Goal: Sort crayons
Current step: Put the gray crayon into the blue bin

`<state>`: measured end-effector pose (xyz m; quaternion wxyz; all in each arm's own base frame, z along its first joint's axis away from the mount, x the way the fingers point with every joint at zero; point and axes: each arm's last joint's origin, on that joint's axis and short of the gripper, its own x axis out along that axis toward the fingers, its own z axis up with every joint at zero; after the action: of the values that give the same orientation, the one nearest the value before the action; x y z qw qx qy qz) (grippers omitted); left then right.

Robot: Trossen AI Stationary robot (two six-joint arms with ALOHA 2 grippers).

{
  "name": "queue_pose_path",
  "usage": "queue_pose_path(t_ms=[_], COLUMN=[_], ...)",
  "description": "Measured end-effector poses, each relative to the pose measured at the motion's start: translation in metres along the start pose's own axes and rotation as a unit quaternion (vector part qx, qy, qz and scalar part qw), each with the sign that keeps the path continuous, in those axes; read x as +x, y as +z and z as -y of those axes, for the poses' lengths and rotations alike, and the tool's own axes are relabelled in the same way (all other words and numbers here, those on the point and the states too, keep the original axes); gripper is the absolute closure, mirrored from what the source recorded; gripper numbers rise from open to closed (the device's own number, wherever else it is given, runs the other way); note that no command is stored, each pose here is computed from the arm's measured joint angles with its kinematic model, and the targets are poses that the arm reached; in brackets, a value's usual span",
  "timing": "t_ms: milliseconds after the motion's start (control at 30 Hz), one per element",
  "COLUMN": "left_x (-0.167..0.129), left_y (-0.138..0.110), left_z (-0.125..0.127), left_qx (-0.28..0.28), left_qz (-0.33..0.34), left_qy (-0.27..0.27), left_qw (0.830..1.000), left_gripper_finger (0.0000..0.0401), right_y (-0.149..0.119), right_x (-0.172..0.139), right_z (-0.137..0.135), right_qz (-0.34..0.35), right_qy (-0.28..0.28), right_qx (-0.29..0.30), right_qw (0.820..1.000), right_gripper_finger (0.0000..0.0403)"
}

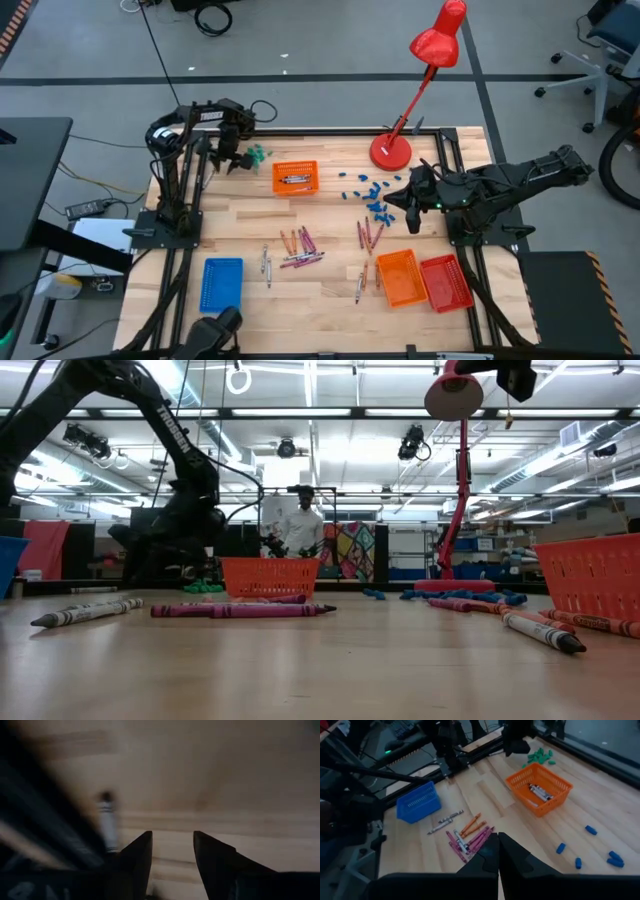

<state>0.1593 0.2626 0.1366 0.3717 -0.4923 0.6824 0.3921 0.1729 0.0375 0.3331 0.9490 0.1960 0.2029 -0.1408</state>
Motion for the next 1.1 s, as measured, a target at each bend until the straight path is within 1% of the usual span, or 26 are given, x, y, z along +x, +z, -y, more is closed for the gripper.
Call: queue_pose_path(t_ms=[67,133,200,267,367,400,467,567,633,700,800,900,1000,1100], left_x=[0.0,0.0,-0.002,-0.004,-0.009,-0.012,-0.018,-0.028,-0.036,-0.042,-0.043,-0.04,-0.034,-0.026], left_y=[-0.002,-0.009,-0.02,-0.033,-0.055,-0.062,-0.072,-0.083,-0.094,-0.105,-0.114,-0.123,-0.142,-0.164], left_z=[0.012,0.028,0.045,0.063,0.086,0.092,0.098,0.097,0.097,0.099,0.103,0.11,0.126,0.137], left_qx=[0.027,0.059,0.099,0.133,0.169,0.173,0.161,0.132,0.118,0.112,0.105,0.125,0.161,0.194], left_qz=[0.003,0.003,0.014,0.035,0.091,0.11,0.145,0.172,0.2,0.223,0.232,0.228,0.227,0.219], left_qy=[-0.032,-0.038,-0.02,0.012,0.049,0.06,0.073,0.058,0.052,0.049,0.048,0.053,0.054,0.077], left_qw=[0.999,0.998,0.995,0.99,0.98,0.977,0.973,0.975,0.971,0.967,0.966,0.964,0.959,0.953], left_gripper_finger=[0.0245,0.0245,0.0245,0.0245,0.0245,0.0245,0.0245,0.0246,0.0246,0.0246,0.0246,0.0246,0.0246,0.0246], right_y=[0.001,0.001,0.001,0.001,0.001,0.001,0.001,0.001,0.0,0.0,0.0,-0.001,-0.001,-0.003], right_x=[0.0,0.001,0.001,0.001,0.001,0.001,0.001,0.001,0.0,0.0,0.0,0.0,0.0,0.0], right_z=[0.001,0.002,0.002,0.002,0.002,0.002,0.002,0.002,0.001,0.0,0.0,0.0,-0.001,-0.001], right_qz=[0.004,0.005,0.005,0.005,0.004,0.003,0.004,0.001,-0.003,-0.004,-0.005,-0.008,-0.017,-0.027], right_qy=[-0.006,-0.01,-0.01,-0.01,-0.011,-0.011,-0.011,-0.008,-0.002,0.002,0.005,0.009,0.02,0.025], right_qx=[-0.007,-0.008,-0.008,-0.009,-0.014,-0.017,-0.021,-0.022,-0.023,-0.024,-0.031,-0.032,-0.028,-0.025], right_qw=[1.0,1.0,1.0,1.0,1.0,1.0,1.0,1.0,1.0,1.0,0.999,0.999,0.999,0.999], right_gripper_finger=[0.0395,0.0395,0.0395,0.0395,0.0395,0.0395,0.0395,0.0395,0.0395,0.0395,0.0395,0.0395,0.0395,0.0395])
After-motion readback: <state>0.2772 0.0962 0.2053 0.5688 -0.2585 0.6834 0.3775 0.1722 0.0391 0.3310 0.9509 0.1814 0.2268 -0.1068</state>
